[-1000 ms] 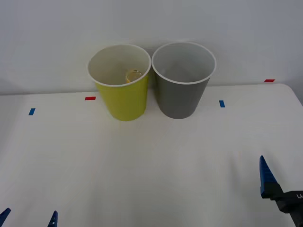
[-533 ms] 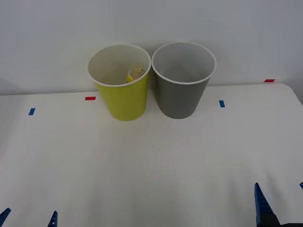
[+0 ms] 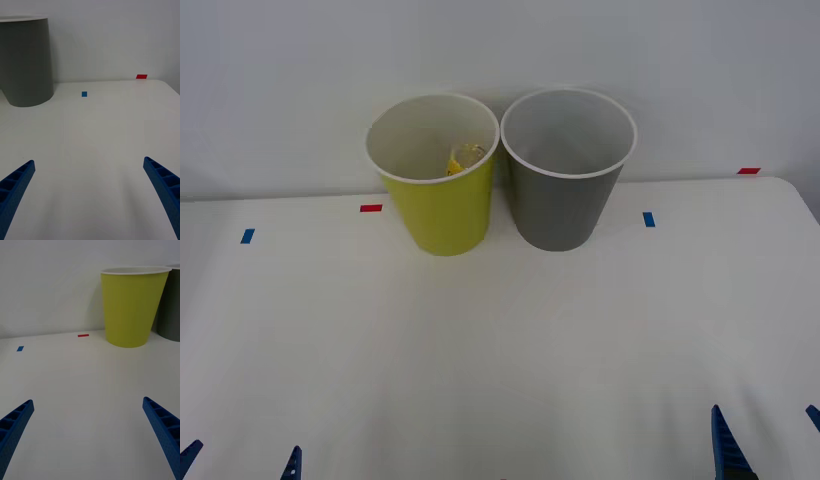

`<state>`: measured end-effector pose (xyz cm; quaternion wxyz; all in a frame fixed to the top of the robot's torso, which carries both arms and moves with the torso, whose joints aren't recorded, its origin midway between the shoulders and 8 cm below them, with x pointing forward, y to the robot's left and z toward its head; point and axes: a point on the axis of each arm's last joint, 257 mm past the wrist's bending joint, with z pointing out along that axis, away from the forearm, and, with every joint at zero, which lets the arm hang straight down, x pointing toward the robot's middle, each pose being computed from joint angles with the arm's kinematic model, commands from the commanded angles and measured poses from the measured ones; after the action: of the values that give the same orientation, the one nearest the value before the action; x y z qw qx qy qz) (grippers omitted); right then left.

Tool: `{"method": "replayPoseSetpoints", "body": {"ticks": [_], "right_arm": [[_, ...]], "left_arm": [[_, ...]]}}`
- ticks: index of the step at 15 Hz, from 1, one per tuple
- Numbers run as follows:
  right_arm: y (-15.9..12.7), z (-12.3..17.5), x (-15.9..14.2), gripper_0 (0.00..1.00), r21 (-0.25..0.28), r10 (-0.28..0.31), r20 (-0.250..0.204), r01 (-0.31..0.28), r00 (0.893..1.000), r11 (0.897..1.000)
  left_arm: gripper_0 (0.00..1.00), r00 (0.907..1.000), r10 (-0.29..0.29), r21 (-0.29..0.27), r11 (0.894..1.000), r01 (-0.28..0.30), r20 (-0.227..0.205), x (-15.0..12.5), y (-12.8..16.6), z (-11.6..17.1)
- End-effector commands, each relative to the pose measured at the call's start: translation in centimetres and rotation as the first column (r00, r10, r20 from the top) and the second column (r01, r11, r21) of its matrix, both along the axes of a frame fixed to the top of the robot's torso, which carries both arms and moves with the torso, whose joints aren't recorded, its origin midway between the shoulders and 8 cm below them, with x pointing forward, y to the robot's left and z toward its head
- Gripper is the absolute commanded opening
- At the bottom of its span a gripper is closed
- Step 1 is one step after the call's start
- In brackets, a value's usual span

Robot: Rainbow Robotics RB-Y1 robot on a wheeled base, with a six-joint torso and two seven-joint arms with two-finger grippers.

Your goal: Put cans in the gray bin and PET bottles in the light green bin.

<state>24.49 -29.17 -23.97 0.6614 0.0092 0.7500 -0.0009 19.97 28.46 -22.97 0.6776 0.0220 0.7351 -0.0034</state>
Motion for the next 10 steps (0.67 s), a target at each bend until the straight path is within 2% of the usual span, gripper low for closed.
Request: {"method": "replayPoseSetpoints", "body": {"ticks": [1, 10], "right_arm": [[0.0, -0.01, 0.0, 1.0, 0.0, 0.0, 0.0, 0.0, 1.0, 1.0], [0.0, -0.01, 0.0, 1.0, 0.0, 0.0, 0.0, 0.0, 1.0, 1.0]], "left_arm": [[1.0, 1.0, 0.0, 0.0, 1.0, 0.0, 0.0, 0.0, 0.0, 0.0], [1.0, 1.0, 0.0, 0.0, 1.0, 0.0, 0.0, 0.0, 0.0, 0.0]]}}
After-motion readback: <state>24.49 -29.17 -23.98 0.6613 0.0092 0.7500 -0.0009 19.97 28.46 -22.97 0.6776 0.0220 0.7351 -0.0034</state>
